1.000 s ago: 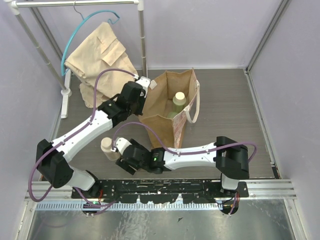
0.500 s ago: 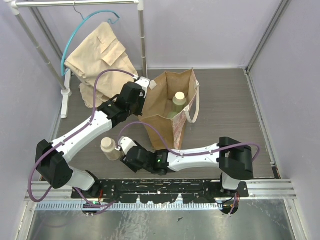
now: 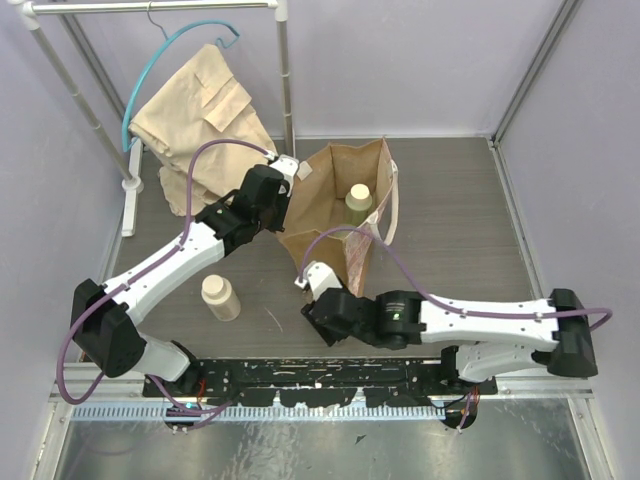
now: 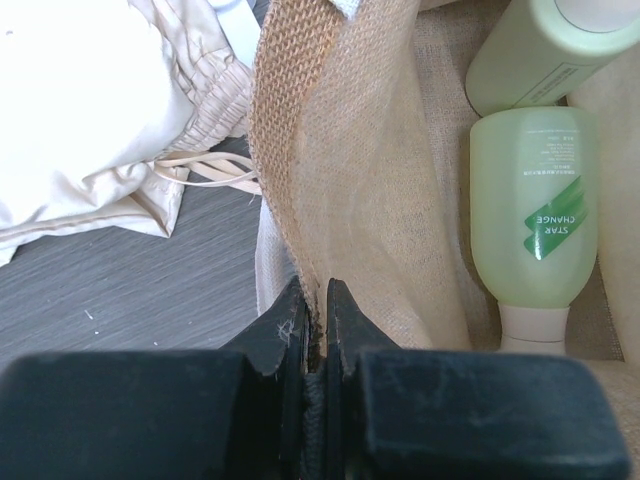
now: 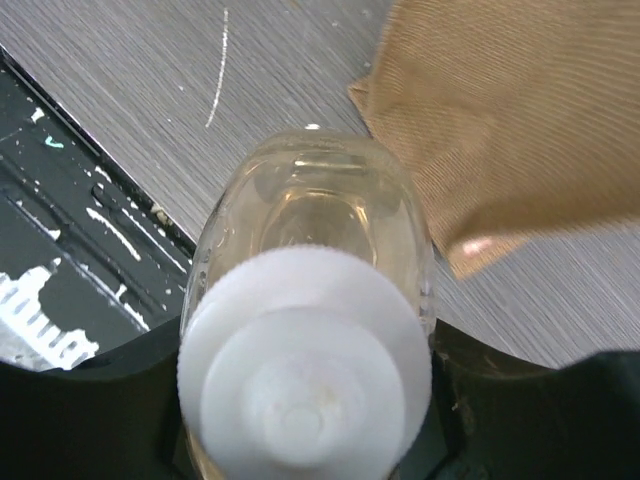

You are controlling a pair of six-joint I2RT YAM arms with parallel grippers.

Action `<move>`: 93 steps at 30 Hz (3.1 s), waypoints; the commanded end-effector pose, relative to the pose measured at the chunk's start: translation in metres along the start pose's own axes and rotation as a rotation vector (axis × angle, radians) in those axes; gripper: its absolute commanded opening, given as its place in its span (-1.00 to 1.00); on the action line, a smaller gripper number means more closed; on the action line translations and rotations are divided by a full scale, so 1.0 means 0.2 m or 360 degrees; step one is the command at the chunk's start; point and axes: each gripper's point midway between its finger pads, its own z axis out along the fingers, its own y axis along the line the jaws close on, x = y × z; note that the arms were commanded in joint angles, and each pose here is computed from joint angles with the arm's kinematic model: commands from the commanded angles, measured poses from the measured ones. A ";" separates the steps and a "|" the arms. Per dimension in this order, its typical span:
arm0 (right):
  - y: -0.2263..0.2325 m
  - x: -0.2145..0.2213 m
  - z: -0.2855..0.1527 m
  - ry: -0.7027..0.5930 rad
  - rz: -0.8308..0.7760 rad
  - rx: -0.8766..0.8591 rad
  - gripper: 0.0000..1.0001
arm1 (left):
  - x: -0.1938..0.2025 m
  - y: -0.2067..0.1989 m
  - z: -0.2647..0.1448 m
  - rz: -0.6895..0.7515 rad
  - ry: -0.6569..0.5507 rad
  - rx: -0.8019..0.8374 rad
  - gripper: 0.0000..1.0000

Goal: Place the personal care products into the canvas bag

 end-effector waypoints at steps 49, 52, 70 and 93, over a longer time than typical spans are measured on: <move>-1.15 -1.23 -0.28 -0.0671 0.0040 0.0150 -0.99 | 0.01 -0.02 -0.04 -0.0012 0.0008 0.0060 -1.00; -1.17 -1.29 -0.30 -0.0713 0.0034 0.0158 -0.99 | 0.00 -0.02 -0.06 -0.0005 0.0004 0.0067 -1.00; -1.15 -1.33 -0.25 -0.0703 0.0058 0.0054 -0.99 | -0.01 -0.03 -0.06 -0.0006 -0.0002 0.0087 -1.00; -0.51 -0.85 -0.35 -0.0426 0.0079 -0.0690 -0.99 | -0.04 -0.05 -0.07 0.0004 -0.0025 0.0118 -1.00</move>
